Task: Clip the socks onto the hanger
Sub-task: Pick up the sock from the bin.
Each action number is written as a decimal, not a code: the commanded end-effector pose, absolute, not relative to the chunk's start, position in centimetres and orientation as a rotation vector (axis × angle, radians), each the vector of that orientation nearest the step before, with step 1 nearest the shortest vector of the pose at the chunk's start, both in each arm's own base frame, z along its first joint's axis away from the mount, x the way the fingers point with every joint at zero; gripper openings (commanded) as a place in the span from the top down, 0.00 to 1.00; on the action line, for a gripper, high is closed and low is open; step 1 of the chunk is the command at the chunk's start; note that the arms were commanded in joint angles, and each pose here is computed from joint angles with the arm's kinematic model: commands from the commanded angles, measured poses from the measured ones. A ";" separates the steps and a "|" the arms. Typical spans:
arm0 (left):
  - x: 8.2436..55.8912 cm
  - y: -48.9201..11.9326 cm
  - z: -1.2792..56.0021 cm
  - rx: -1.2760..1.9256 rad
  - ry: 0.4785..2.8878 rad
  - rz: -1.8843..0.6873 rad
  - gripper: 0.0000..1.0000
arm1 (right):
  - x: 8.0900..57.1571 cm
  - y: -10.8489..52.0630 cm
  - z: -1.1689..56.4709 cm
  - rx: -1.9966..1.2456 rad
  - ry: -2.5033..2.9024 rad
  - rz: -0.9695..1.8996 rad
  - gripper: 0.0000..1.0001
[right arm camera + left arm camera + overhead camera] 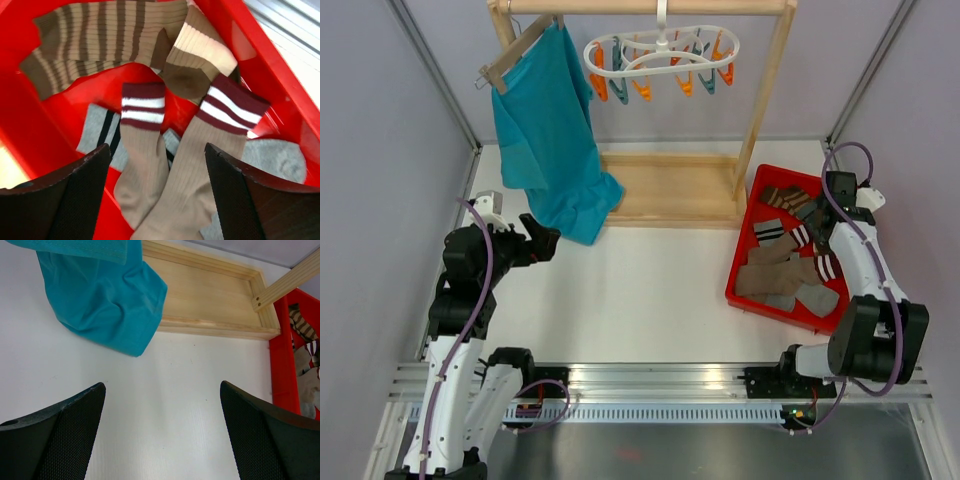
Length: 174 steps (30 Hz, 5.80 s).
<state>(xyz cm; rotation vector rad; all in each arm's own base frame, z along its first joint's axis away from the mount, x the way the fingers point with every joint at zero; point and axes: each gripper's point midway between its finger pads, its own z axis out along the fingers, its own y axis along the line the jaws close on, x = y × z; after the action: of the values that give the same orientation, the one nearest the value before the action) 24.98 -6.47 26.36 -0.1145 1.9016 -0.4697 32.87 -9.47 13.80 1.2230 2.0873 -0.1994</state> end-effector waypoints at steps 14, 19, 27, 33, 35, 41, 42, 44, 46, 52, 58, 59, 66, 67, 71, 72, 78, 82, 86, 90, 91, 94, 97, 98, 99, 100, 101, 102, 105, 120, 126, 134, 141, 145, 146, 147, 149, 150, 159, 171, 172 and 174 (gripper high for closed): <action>24.7 -7.1 27.1 -0.115 1.877 -0.527 0.00 | 39.0 -10.3 10.1 1.305 2.097 -0.126 0.23; 24.7 -7.1 27.2 -0.116 1.874 -0.525 0.00 | 39.7 -10.1 9.2 1.322 2.114 -0.114 0.24; 24.7 -7.0 27.1 -0.120 1.875 -0.523 0.00 | 40.5 -10.1 7.8 1.365 2.120 -0.110 0.28; 24.7 -6.9 27.1 -0.124 1.878 -0.516 0.00 | 40.4 -10.1 6.9 1.368 2.154 -0.133 0.36; 24.7 -6.9 27.1 -0.126 1.878 -0.517 0.00 | 40.3 -10.2 6.8 1.369 2.155 -0.137 0.38; 24.8 -7.0 27.1 -0.125 1.881 -0.518 0.00 | 40.1 -10.0 6.4 1.351 2.181 -0.135 0.39; 24.8 -7.0 27.0 -0.125 1.883 -0.520 0.00 | 40.1 -10.0 6.4 1.350 2.182 -0.138 0.39; 24.8 -7.0 27.0 -0.124 1.884 -0.521 0.00 | 39.9 -10.0 6.4 1.345 2.186 -0.141 0.37; 24.8 -7.0 27.0 -0.125 1.883 -0.520 0.00 | 39.7 -9.9 6.1 1.337 2.205 -0.146 0.34; 24.8 -7.0 26.9 -0.123 1.886 -0.523 0.00 | 39.3 -9.8 6.1 1.327 2.226 -0.154 0.30; 24.8 -7.0 26.8 -0.124 1.889 -0.523 0.00 | 39.5 -9.6 5.6 1.324 2.255 -0.141 0.29; 24.8 -7.0 26.8 -0.124 1.889 -0.523 0.00 | 39.2 -9.6 5.3 1.326 2.260 -0.146 0.28; 24.8 -7.0 26.7 -0.125 1.892 -0.522 0.00 | 38.0 -9.8 4.8 1.315 2.248 -0.184 0.30; 24.8 -7.0 26.8 -0.124 1.890 -0.522 0.00 | 37.9 -9.8 4.6 1.317 2.251 -0.188 0.31; 24.8 -7.1 26.7 -0.124 1.894 -0.524 0.00 | 37.9 -9.7 3.9 1.319 2.255 -0.183 0.37; 24.8 -7.1 26.7 -0.123 1.894 -0.525 0.00 | 37.8 -9.8 3.8 1.320 2.253 -0.185 0.40; 24.9 -7.1 26.7 -0.123 1.895 -0.525 0.00 | 37.7 -10.1 4.0 1.306 2.238 -0.202 0.73; 24.9 -7.1 26.6 -0.122 1.900 -0.528 0.00 | 38.0 -10.1 5.1 1.283 2.221 -0.186 0.92; 25.0 -7.3 26.5 -0.116 1.905 -0.538 0.00 | 38.3 -9.8 7.4 1.222 2.185 -0.138 1.00; 25.1 -8.4 27.1 -0.064 1.889 -0.597 0.00 | 39.3 -8.7 13.5 1.071 2.082 0.007 1.00; 25.1 -8.7 27.2 -0.060 1.889 -0.619 0.00 | 39.6 -7.7 14.9 1.019 2.075 0.080 1.00; 24.9 -10.4 29.5 -0.014 1.848 -0.738 0.00 | 40.0 -6.0 20.5 0.865 1.993 0.186 1.00; 24.6 -11.8 31.5 0.014 1.809 -0.831 0.01 | 39.5 -4.1 25.7 0.720 1.920 0.220 1.00; 24.6 -11.9 32.5 0.017 1.788 -0.829 0.01 | 39.2 -3.5 27.0 0.684 1.901 0.233 1.00; 24.5 -12.4 33.1 0.032 1.777 -0.846 0.02 | 38.5 -2.5 29.2 0.623 1.856 0.257 1.00; 24.5 -12.7 33.9 0.038 1.763 -0.853 0.02 | 38.1 -2.0 30.4 0.594 1.827 0.276 1.00; 24.5 -13.1 34.4 0.048 1.753 -0.868 0.02 | 37.8 -0.9 31.7 0.540 1.804 0.331 1.00; 24.2 -14.2 34.8 0.066 1.751 -0.916 0.02 | 36.8 -0.3 33.7 0.490 1.751 0.351 1.00; 23.6 -17.6 36.4 0.155 1.698 -1.001 0.03 | 34.8 1.6 37.0 0.383 1.681 0.416 1.00; 24.3 -30.2 44.6 0.434 1.345 -1.326 0.13 | 27.8 9.2 47.3 0.074 1.463 0.783 1.00; 23.7 -33.0 46.1 0.522 1.297 -1.383 0.23 | 27.0 12.0 47.8 0.014 1.447 0.915 1.00; 24.2 -35.8 46.0 0.568 1.294 -1.385 0.30 | 27.2 16.5 47.5 -0.044 1.466 0.996 1.00; 24.9 -36.5 46.6 0.562 1.282 -1.345 0.39 | 27.3 20.0 46.7 -0.081 1.501 1.006 1.00; 25.4 -36.5 46.2 0.553 1.298 -1.306 0.45 | 27.7 21.2 46.3 -0.078 1.514 0.995 1.00; 25.5 -36.4 46.0 0.551 1.304 -1.301 0.48 | 27.6 21.6 46.2 -0.085 1.518 0.995 1.00; 25.5 -36.4 45.9 0.550 1.308 -1.296 0.51 | 27.6 21.7 46.1 -0.084 1.522 0.990 1.00; 25.8 -36.3 45.4 0.547 1.323 -1.277 0.55 | 27.6 22.0 46.3 -0.088 1.519 0.976 1.00; 25.7 -36.2 45.4 0.545 1.325 -1.273 0.56 | 27.7 22.1 46.1 -0.086 1.527 0.973 1.00; 25.1 -35.3 45.0 0.547 1.319 -1.254 0.63 | 27.9 22.3 46.4 -0.096 1.533 0.955 1.00; 25.4 -35.1 44.8 0.544 1.331 -1.224 0.76 | 27.6 23.6 45.9 -0.121 1.551 0.964 1.00; 25.4 -35.0 44.8 0.544 1.334 -1.221 0.77 | 27.6 23.5 45.9 -0.117 1.551 0.958 1.00; 25.4 -35.0 44.7 0.544 1.337 -1.215 0.81 | 27.6 23.7 45.9 -0.119 1.554 0.958 1.00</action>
<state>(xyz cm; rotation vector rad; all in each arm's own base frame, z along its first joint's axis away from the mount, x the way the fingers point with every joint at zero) 25.93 -35.54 43.47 0.5282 1.3866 -1.2451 27.85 23.61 44.03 -0.1072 1.6000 0.9589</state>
